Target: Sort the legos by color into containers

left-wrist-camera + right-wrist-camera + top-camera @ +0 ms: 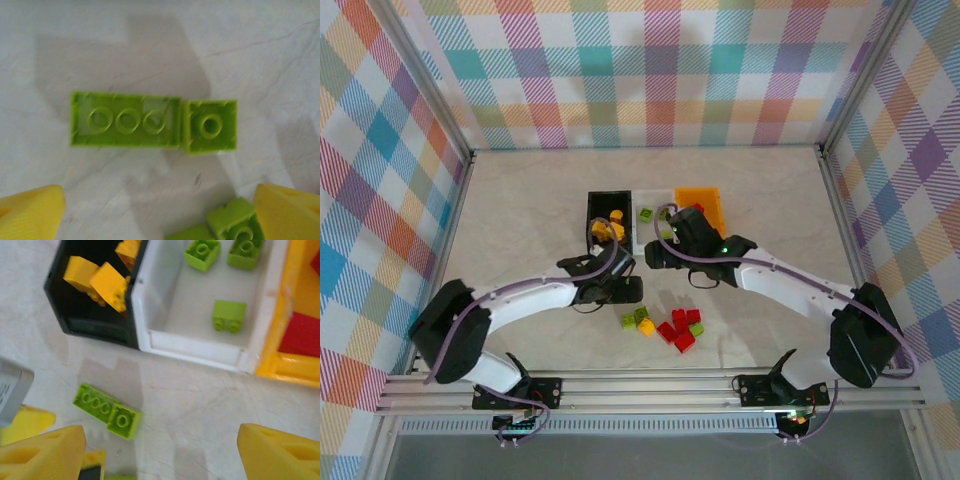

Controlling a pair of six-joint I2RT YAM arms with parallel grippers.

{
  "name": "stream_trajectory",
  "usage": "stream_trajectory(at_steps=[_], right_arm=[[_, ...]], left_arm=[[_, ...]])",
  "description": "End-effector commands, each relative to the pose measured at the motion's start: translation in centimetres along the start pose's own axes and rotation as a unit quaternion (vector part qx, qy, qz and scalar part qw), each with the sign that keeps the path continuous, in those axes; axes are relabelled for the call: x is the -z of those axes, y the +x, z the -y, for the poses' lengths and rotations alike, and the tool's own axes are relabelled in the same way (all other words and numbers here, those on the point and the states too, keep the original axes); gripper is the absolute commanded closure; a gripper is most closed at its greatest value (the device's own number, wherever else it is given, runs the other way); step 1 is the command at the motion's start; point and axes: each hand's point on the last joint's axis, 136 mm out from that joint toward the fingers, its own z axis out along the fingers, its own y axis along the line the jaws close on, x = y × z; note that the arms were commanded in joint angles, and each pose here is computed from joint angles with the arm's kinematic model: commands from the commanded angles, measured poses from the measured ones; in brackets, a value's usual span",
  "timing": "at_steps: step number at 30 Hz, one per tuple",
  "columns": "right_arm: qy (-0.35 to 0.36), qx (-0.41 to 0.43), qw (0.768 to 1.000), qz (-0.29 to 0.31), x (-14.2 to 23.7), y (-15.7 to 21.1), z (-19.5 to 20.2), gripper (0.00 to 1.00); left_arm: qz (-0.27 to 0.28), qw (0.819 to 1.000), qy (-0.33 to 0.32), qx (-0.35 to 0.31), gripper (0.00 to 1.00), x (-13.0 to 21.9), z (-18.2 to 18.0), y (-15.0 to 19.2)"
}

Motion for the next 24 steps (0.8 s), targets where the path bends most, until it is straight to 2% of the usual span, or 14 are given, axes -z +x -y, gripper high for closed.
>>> stream_trajectory(at_steps=[1,6,13,19,24], right_arm=[[0.012,-0.008,1.000,0.027,1.5,-0.5,0.7,0.20],[0.023,-0.018,0.999,0.040,2.7,0.1,2.1,0.20],[0.046,-0.044,0.996,0.055,4.0,0.7,4.6,0.19],[0.051,-0.057,0.995,0.071,5.1,0.4,5.8,0.18],[0.048,-0.061,0.995,0.070,5.2,0.6,5.8,0.18]], left_arm=[[0.034,0.999,0.006,-0.036,0.10,-0.4,2.4,-2.9],[0.020,0.998,-0.014,-0.065,0.17,-2.1,3.4,-3.2],[-0.012,0.996,0.008,-0.088,0.31,-3.4,6.0,-1.3],[-0.021,0.993,0.057,-0.100,0.33,-1.9,9.4,0.2],[-0.006,0.993,-0.014,-0.120,0.26,-2.2,7.1,-0.5]])
